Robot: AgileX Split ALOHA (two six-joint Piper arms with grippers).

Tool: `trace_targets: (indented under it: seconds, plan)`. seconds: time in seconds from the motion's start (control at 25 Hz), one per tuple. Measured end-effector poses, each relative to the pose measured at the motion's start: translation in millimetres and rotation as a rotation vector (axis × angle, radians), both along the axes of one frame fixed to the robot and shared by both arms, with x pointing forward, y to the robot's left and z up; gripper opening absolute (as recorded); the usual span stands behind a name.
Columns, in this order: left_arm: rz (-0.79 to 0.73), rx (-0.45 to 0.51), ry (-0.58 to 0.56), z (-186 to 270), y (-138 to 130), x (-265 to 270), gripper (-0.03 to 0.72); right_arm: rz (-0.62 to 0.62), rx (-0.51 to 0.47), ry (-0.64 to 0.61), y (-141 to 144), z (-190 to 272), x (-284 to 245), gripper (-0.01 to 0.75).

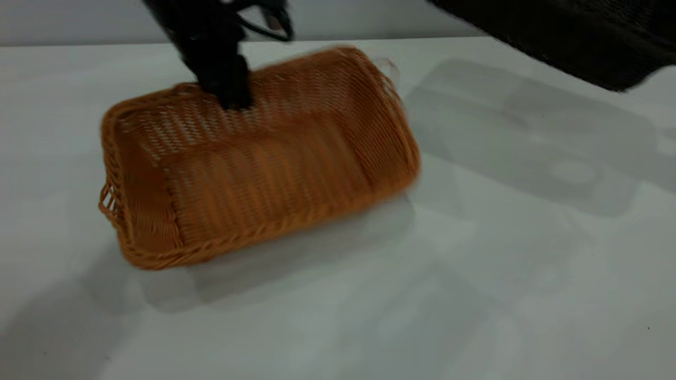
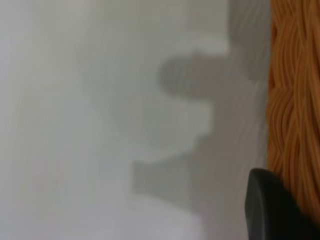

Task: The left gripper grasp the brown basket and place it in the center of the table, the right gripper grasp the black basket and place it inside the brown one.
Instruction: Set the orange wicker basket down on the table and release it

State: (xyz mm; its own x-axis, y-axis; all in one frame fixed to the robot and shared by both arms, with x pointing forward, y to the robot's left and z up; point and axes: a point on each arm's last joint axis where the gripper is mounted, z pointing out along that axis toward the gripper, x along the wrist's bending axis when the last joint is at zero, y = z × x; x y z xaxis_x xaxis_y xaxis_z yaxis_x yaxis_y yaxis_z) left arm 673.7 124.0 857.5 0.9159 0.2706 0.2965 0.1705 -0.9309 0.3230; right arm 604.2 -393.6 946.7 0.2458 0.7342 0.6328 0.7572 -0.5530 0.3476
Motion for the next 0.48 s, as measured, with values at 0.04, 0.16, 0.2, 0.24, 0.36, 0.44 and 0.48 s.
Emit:
trace_targets:
  seconds: [0.04,0.16,0.2,0.24,0.36,0.44,0.48]
  plan:
    - [-0.108,0.017,0.01,-0.8,-8.6,-5.9,0.085,0.009,-0.009,0.002,-3.1,1.6,-0.2,0.082]
    - [-0.37,0.042,0.03,-2.6,-30.6,-22.2,0.085,0.016,-0.004,-0.001,-8.5,6.1,0.0,0.082]
    - [-0.417,0.048,0.029,-3.6,-36.8,-26.0,0.085,0.019,0.003,-0.002,-9.6,7.6,0.0,0.082]
    - [-0.45,0.054,0.023,-3.7,-41.5,-28.6,0.085,0.022,0.007,-0.005,-10.6,8.9,0.2,0.082]
    - [-0.455,0.053,0.002,-3.8,-48.5,-30.4,0.085,0.027,0.019,-0.001,-10.5,9.7,-0.3,0.082]
    - [-0.419,0.043,-0.008,-3.2,-49.7,-29.1,0.085,0.03,0.025,0.004,-9.9,9.7,-0.7,0.082]
    - [-0.405,0.038,-0.007,-3.1,-50.0,-29.0,0.087,0.034,0.029,0.006,-9.5,9.8,-0.9,0.082]
